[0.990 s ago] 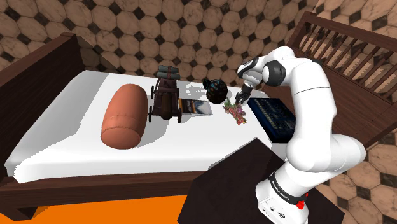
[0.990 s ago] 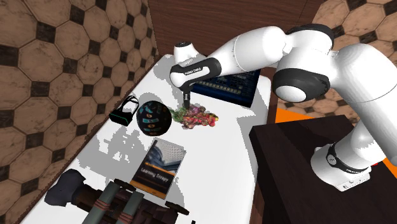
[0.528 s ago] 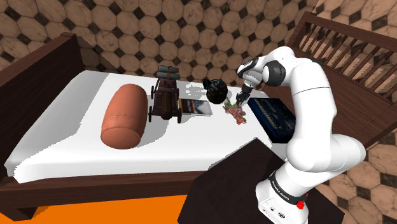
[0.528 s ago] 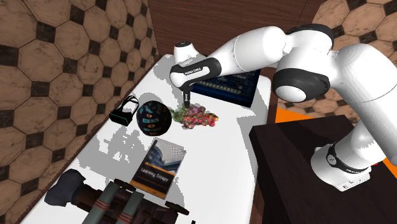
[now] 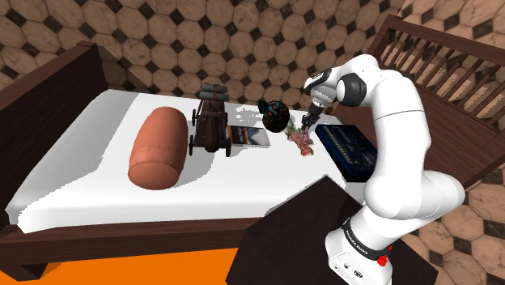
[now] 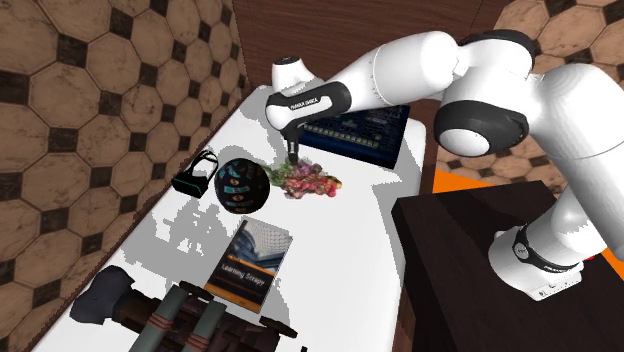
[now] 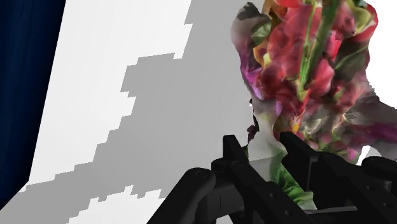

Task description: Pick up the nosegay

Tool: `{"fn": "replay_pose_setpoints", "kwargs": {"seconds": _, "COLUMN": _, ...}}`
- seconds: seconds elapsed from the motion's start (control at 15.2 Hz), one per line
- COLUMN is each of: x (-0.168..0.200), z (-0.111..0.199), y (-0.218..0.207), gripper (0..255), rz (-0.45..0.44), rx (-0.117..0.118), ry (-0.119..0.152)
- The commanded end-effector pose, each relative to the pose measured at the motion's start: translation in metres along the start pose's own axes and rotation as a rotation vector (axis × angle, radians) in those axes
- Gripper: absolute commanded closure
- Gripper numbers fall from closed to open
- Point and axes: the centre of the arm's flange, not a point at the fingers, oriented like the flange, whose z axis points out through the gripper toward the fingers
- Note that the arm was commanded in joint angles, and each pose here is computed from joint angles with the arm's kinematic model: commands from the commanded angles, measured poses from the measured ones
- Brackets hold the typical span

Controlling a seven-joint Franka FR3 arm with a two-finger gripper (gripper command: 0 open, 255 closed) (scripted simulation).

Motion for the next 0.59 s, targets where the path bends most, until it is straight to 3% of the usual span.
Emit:
{"fn": "replay_pose_setpoints", "kwargs": {"seconds": 0.0, "x": 0.0, "z": -0.011, "y": -0.001, "gripper": 255, "rz": 0.0, "rx": 0.0, "ry": 0.0}}
{"fn": "replay_pose_setpoints", "kwargs": {"seconds": 0.53, "x": -0.001, "z": -0.053, "y": -0.005, "gripper": 255, "rz": 0.0, "rx": 0.0, "ry": 0.0}}
